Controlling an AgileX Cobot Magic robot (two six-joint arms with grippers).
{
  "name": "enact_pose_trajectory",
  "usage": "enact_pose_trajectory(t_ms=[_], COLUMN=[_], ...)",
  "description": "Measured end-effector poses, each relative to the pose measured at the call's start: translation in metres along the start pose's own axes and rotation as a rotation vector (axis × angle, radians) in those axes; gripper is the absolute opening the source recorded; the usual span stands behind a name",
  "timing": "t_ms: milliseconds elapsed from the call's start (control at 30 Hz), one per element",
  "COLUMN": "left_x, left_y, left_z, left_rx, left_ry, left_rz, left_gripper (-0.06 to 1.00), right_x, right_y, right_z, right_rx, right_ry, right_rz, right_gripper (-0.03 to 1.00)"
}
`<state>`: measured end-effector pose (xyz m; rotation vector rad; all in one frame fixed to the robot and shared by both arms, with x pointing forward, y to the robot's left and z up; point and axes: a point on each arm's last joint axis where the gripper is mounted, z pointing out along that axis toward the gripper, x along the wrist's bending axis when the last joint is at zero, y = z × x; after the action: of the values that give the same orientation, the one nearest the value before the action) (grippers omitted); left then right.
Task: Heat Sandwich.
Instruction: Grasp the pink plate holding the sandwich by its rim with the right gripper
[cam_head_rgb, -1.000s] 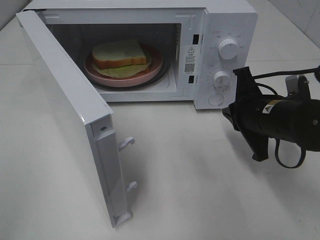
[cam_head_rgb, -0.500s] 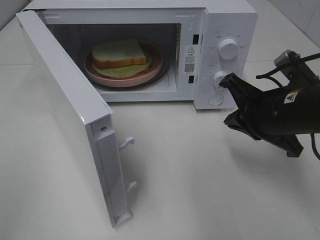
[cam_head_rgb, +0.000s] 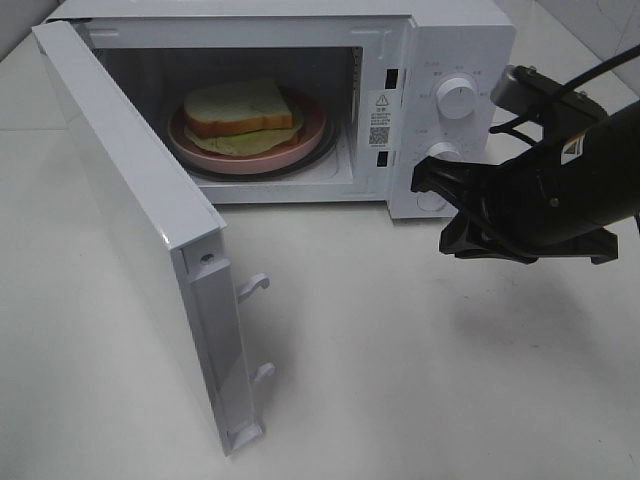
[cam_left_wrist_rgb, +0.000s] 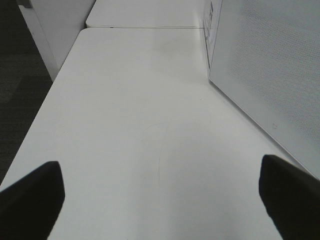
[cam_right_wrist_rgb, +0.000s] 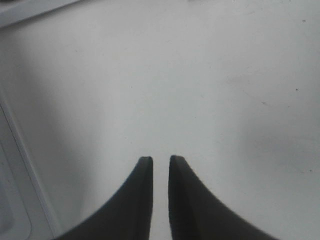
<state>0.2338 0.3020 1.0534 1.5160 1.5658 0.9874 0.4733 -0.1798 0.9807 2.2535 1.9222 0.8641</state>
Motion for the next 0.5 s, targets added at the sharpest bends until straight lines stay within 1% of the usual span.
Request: enact_pose_trajectory(t_ms=[33, 67, 100, 167, 200, 233, 300, 333, 367, 400, 500], left_x=[0.0, 0.0, 0.0, 0.0, 0.0, 0.0, 0.0, 0.0, 0.0, 0.0, 0.0], left_y=[0.0, 0.0, 0.0, 0.0, 0.0, 0.0, 0.0, 0.0, 0.0, 0.0, 0.0], left_z=[0.0, 0.0, 0.0, 0.0, 0.0, 0.0, 0.0, 0.0, 0.0, 0.0, 0.0], left_rx=[0.0, 0.0, 0.0, 0.0, 0.0, 0.0, 0.0, 0.0, 0.0, 0.0, 0.0], left_ry=[0.0, 0.0, 0.0, 0.0, 0.0, 0.0, 0.0, 0.0, 0.0, 0.0, 0.0], left_rz=[0.0, 0.0, 0.0, 0.0, 0.0, 0.0, 0.0, 0.0, 0.0, 0.0, 0.0], left_gripper=[0.99, 0.99, 0.99, 0.99, 0.99, 0.99, 0.99, 0.99, 0.99, 0.99, 0.99], right_x=[0.001, 0.001, 0.003, 0.005, 0.005, 0.006, 0.007, 0.007, 0.007, 0.008, 0.007], right_y=[0.001, 0.001, 0.003, 0.006, 0.006, 0.008, 0.01, 0.01, 0.011, 0.013, 0.015], right_z=[-0.001, -0.001, -0.004, -0.007, -0.007, -0.009, -0.012, -0.012, -0.013, -0.015, -0.016], right_rx=[0.009, 0.009, 0.029, 0.043, 0.043, 0.058, 0.071, 0.071, 0.079, 0.089, 0.095], right_ry=[-0.005, -0.005, -0.016, -0.026, -0.026, -0.035, -0.045, -0.045, -0.051, -0.063, -0.078], right_rz=[-0.034, -0.034, -0.106, -0.183, -0.183, -0.269, -0.371, -0.371, -0.426, -0.528, -0.692], right_gripper=[0.15, 0.15, 0.16, 0.16, 0.16, 0.17, 0.17, 0.17, 0.17, 0.17, 0.17])
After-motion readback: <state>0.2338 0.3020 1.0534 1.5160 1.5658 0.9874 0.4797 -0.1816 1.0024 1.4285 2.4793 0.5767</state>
